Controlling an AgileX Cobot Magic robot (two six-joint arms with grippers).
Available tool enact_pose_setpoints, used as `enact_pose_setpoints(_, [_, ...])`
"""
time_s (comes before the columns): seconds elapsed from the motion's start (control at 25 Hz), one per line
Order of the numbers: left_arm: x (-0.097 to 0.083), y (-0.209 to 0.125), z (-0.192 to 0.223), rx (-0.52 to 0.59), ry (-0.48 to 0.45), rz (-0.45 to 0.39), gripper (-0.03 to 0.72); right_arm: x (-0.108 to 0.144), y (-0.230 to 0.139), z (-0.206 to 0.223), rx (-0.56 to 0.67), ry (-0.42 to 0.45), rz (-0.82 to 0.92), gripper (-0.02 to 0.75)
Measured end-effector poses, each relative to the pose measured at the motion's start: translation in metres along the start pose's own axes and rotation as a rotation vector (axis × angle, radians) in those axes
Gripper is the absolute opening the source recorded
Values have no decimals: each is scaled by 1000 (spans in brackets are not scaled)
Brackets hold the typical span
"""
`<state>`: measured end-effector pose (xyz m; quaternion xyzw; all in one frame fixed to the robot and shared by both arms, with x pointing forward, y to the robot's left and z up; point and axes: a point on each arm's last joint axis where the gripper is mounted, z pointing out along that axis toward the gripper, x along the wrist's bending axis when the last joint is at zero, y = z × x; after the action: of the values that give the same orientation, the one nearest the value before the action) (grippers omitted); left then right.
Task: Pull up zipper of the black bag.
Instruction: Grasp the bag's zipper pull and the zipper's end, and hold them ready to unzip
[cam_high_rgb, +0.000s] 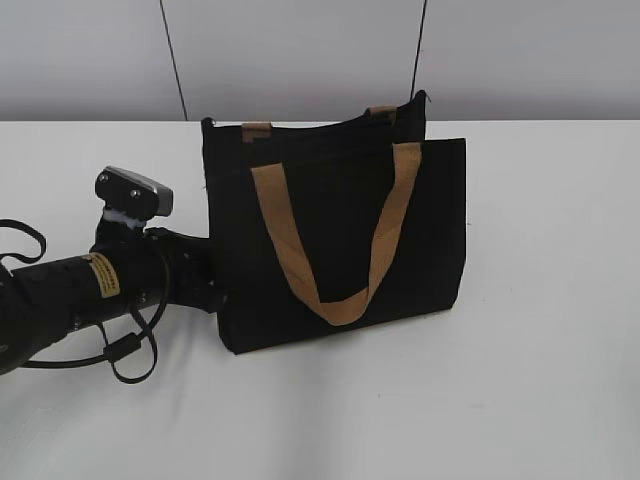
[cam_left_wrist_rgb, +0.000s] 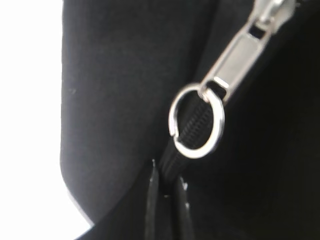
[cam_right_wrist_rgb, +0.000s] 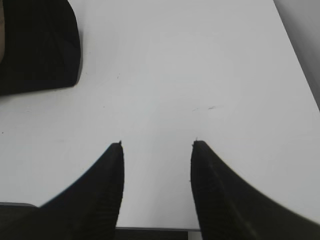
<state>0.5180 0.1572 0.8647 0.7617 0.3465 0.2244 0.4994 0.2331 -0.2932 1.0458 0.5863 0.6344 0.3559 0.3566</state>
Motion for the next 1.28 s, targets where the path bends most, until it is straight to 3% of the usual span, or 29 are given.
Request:
enact_pose_setpoints(0.36, [2,35,-19,4,43,48,23,0,0,0,0,0,0,347])
enact_pose_setpoints(0.84, [0,106,-77,-120,132,130,23,0,0,0,0,0,0,347])
enact_pose_setpoints(1.28, [-3,119,-89,-168,131,166,23,0,0,0,0,0,0,347])
